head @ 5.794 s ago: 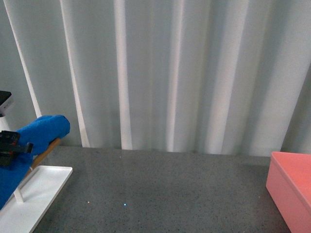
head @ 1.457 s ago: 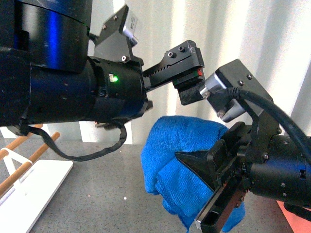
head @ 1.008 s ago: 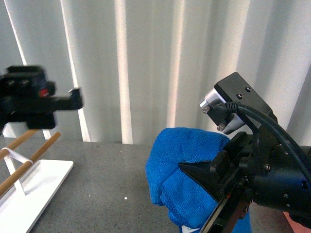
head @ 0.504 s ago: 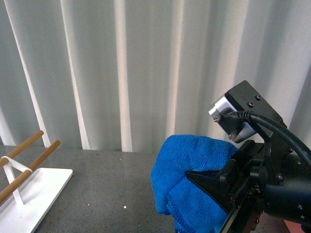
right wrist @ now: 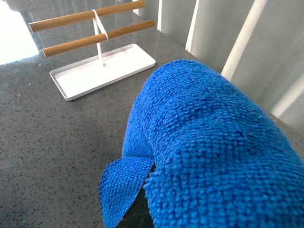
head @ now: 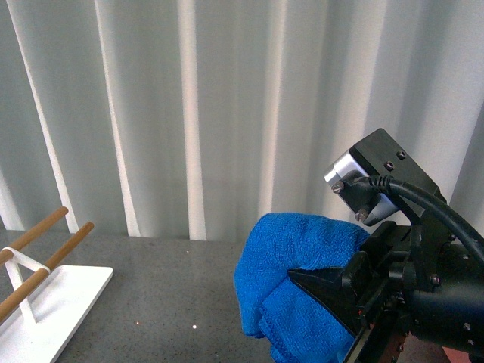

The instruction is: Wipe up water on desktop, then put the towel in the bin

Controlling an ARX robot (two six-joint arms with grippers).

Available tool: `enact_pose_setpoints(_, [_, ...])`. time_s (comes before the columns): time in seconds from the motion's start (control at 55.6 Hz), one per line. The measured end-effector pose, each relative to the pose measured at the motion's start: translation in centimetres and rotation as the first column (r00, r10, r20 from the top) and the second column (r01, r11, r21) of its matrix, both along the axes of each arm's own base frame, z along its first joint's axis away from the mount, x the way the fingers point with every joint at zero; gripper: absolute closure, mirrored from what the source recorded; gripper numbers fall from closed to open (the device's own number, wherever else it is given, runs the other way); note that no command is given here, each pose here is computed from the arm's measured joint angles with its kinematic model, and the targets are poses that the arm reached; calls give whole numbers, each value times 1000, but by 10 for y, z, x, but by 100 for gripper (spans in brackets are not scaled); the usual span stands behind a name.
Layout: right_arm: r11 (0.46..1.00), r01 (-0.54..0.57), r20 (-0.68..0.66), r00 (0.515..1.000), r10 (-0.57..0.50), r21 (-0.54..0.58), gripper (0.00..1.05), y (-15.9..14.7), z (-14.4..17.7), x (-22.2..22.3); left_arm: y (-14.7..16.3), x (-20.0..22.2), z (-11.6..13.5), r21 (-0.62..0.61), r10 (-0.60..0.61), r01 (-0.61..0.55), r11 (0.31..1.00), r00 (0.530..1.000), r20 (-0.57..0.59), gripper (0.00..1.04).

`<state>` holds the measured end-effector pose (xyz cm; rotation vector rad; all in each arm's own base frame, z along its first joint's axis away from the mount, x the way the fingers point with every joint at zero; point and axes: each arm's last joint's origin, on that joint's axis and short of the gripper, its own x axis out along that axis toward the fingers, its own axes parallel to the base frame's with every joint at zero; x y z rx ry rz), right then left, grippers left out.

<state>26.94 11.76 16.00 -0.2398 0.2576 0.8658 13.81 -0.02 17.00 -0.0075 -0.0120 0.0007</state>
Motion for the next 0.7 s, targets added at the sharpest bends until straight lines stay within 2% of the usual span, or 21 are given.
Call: enact_pose_setpoints(0.702, [1000,5,5,1000,-5,-2,99,3,-3,-4,0,-24,5,0,-1,1,1000,1000,14,101])
